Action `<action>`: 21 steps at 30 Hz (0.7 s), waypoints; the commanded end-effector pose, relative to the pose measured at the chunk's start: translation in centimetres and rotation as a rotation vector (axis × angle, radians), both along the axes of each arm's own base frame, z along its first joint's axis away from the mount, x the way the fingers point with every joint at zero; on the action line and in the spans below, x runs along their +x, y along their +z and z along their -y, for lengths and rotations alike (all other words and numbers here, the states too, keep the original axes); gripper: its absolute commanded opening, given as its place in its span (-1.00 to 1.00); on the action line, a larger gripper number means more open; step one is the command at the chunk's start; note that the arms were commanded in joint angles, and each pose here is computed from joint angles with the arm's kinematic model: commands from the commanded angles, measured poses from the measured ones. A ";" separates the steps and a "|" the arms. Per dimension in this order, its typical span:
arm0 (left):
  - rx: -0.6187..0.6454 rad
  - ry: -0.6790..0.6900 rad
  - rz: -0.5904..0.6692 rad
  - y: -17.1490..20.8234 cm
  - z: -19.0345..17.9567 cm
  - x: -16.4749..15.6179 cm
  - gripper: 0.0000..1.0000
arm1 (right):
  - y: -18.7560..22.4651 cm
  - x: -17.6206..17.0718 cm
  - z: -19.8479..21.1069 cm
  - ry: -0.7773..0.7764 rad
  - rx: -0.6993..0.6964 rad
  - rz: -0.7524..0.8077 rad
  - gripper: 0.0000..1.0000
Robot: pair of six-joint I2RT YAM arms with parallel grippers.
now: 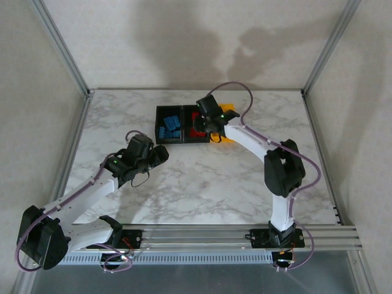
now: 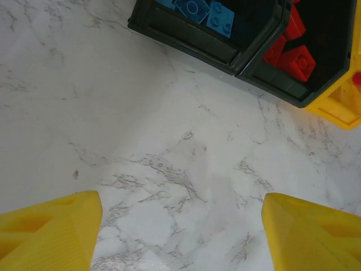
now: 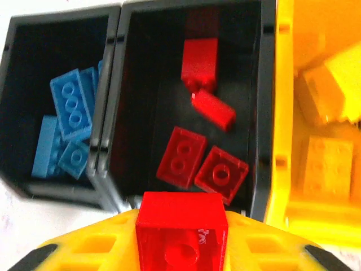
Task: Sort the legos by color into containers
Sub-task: Place the lego in the container.
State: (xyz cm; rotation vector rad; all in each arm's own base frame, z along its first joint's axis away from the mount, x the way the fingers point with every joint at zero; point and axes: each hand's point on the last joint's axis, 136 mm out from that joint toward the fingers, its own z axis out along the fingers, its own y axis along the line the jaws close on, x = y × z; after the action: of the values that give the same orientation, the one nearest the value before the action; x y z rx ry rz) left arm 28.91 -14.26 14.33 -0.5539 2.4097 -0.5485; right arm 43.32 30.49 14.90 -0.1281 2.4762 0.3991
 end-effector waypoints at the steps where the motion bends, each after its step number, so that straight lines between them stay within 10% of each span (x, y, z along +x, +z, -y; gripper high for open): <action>1: -0.003 0.004 0.006 0.6 0.1 -0.1 0.49 | 0.4 2.7 -1.4 0.025 0.043 0.018 -0.31; 21: 0.062 0.019 -0.036 -1.1 -0.7 -0.3 0.49 | -4.7 8.1 -4.4 0.032 0.094 -0.046 -0.23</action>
State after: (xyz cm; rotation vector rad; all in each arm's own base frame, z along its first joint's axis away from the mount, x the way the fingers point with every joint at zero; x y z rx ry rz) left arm 28.75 -13.86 13.27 -0.5671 2.4393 -0.4939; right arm 50.93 34.82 10.22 -0.1225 2.4940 0.5222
